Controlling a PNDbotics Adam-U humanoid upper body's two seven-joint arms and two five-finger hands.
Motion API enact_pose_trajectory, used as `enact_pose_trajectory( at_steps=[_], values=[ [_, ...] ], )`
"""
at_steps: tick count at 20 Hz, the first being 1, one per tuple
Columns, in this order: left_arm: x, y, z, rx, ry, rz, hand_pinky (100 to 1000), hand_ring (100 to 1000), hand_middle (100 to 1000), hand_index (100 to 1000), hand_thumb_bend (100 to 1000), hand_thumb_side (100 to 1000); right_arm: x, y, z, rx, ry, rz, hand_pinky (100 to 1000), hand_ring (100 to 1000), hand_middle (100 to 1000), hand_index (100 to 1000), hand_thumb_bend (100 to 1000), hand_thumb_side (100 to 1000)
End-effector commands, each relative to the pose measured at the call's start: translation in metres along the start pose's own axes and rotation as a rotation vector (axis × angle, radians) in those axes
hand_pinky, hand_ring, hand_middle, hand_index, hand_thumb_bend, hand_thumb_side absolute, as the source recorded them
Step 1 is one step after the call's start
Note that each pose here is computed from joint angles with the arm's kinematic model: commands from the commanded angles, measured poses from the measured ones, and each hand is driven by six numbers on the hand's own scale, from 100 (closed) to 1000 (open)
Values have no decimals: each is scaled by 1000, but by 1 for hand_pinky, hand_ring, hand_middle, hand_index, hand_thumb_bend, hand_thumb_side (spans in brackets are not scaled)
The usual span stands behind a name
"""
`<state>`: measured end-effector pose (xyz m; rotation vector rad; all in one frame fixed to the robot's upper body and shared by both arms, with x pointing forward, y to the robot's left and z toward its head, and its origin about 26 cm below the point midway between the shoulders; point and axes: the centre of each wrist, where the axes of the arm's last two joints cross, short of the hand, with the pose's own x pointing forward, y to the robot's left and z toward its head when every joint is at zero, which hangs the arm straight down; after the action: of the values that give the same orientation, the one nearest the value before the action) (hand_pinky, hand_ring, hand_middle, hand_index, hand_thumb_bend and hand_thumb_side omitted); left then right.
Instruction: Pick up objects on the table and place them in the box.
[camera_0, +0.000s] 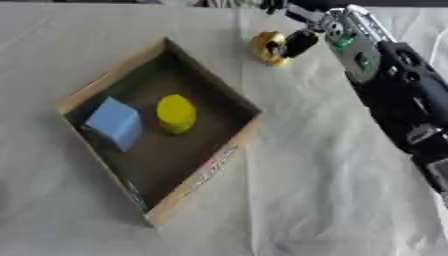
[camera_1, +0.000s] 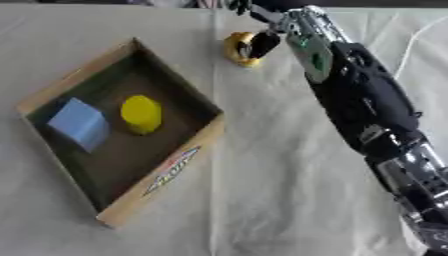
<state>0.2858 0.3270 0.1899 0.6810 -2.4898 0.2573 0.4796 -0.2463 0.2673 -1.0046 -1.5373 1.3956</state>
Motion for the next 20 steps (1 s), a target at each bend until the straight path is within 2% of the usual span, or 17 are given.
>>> enact_pose_trajectory(
  at_steps=[1, 8, 17, 20],
  values=[
    [7, 1, -8, -13, -37, 1, 747, 695, 713, 815, 100, 576, -3, -16, 0, -23, -4, 13, 931, 932, 815, 936, 262, 100],
    [7, 1, -8, -21, -38, 3, 749, 697, 714, 815, 100, 573, -9, -19, 2, 11, 30, 26, 925, 924, 810, 937, 321, 125],
    [7, 0, -7, -17, -37, 13, 749, 697, 714, 815, 100, 576, -13, -1, -3, 67, 67, 78, 919, 918, 810, 938, 370, 174],
    [7, 0, -7, -15, -35, 15, 750, 697, 715, 815, 100, 580, -14, 3, -4, 75, 82, 89, 913, 904, 796, 933, 344, 168]
  ],
)
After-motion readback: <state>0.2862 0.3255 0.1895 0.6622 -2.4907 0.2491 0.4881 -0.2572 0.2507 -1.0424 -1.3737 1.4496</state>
